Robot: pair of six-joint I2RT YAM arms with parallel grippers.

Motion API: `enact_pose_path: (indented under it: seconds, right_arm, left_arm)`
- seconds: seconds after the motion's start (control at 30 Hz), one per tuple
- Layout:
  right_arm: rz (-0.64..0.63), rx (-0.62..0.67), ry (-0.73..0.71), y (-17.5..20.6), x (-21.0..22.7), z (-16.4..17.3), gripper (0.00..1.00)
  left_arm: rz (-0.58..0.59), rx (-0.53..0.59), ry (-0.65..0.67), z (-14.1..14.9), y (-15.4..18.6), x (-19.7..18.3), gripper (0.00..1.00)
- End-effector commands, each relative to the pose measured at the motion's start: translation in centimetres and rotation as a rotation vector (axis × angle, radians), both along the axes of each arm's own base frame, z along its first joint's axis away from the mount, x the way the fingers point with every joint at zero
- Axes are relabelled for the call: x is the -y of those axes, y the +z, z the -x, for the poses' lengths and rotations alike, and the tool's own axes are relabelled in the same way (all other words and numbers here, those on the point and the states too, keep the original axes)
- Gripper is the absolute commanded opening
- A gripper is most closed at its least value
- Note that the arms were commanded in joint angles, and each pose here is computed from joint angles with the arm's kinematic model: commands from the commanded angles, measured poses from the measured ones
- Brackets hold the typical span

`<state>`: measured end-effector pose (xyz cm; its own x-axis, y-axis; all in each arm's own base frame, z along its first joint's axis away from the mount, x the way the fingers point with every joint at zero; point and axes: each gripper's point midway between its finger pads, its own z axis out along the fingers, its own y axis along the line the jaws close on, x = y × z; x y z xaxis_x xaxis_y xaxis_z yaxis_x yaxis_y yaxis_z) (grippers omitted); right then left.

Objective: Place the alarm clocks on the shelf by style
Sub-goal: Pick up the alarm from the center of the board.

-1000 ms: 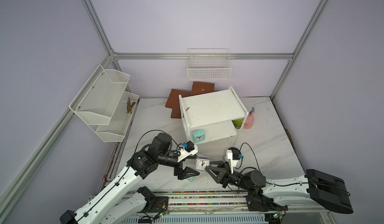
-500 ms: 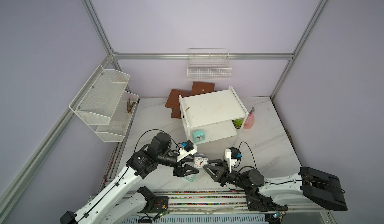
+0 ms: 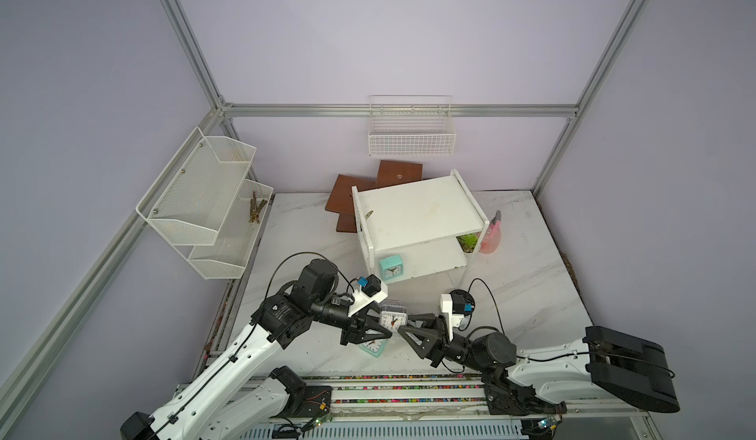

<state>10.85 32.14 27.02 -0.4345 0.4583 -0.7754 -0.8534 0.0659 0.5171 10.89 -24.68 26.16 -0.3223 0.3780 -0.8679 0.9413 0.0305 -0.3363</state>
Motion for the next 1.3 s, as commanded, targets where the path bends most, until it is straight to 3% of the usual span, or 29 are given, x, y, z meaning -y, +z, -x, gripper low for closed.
enact_pose_path:
  seconds: [0.0, 0.13, 0.43, 0.7, 0.83, 1.27]
  right_arm:
    - [-0.022, -0.009, -0.016, 0.4, 0.4, -0.2, 0.38]
    - [0.012, -0.053, -0.034, -0.3, 0.1, -0.8, 0.44]
    - [0.192, -0.203, -0.220, -1.7, 1.2, -3.3, 0.77]
    - [0.375, -0.340, -0.470, -0.9, 1.5, -4.9, 0.84]
    - [0.442, -0.336, -0.550, 0.3, 0.1, -4.9, 0.86]
    - [0.557, -0.317, -0.645, 1.7, -2.3, -5.2, 0.87]
  left_arm:
    - [0.041, 0.070, -0.013, -0.2, 1.3, 0.1, 0.26]
    - [0.035, 0.092, 0.009, -0.5, 1.3, 0.0, 0.25]
    - [-0.024, 0.188, 0.169, -3.3, 0.6, -0.8, 0.22]
    - [-0.067, 0.224, 0.253, -5.3, -0.4, -1.0, 0.22]
    - [-0.079, 0.223, 0.259, -5.5, -0.7, -1.1, 0.22]
    - [-0.080, 0.238, 0.255, -5.4, -1.0, -1.2, 0.22]
